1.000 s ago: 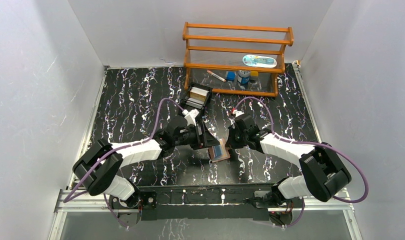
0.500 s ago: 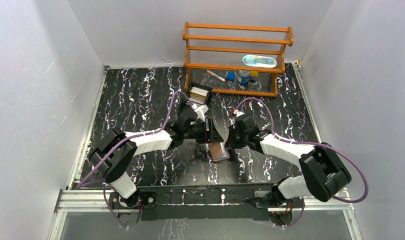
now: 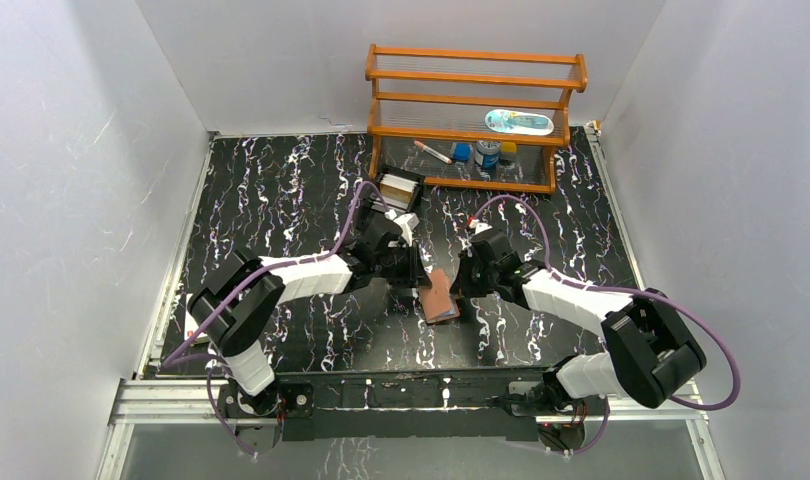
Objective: Put the credit cards into the card holder
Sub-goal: Close the card holder at the center of the board.
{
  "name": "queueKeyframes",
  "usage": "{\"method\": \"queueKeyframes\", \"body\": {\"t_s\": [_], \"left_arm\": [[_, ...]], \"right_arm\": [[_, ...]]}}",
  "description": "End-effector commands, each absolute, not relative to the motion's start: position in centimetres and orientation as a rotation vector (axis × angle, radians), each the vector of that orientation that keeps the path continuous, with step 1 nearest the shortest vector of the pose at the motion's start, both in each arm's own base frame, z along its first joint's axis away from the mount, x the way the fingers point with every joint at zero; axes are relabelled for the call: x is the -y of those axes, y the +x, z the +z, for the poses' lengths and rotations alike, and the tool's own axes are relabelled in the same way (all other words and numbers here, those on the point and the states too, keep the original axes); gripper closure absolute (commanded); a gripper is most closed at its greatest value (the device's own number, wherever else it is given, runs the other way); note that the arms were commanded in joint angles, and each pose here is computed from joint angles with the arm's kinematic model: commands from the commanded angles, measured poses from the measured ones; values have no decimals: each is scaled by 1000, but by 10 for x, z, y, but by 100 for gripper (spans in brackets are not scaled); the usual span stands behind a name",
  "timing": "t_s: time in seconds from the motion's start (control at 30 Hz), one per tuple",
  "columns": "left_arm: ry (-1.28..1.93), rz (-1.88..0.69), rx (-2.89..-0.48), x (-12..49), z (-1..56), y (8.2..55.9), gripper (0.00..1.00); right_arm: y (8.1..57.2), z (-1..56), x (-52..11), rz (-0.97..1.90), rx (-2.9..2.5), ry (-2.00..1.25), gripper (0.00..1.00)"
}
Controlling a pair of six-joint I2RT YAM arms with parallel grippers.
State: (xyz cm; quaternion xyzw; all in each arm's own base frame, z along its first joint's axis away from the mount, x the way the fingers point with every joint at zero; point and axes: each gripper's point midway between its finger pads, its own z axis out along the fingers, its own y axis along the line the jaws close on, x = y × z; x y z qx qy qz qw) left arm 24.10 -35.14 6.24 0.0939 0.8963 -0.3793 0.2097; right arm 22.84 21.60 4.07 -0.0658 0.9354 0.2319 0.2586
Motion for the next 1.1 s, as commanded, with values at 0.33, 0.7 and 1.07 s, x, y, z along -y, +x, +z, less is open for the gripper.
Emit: {"method": "queueKeyframes", "body": {"t_s": [0.33,0.7,1.07], "left_arm": [[385,-808,-2583,342,27,242,83],[380,-782,-2639,351,30,225,80],[332,-698,-2661,339,14,226,82]], "right_arm": [[235,71,-213,670,-2458,-90,87],[231,78,-222,748,-2447,-122,88],[221,80,-238,882,-2481,-158,61]]}}
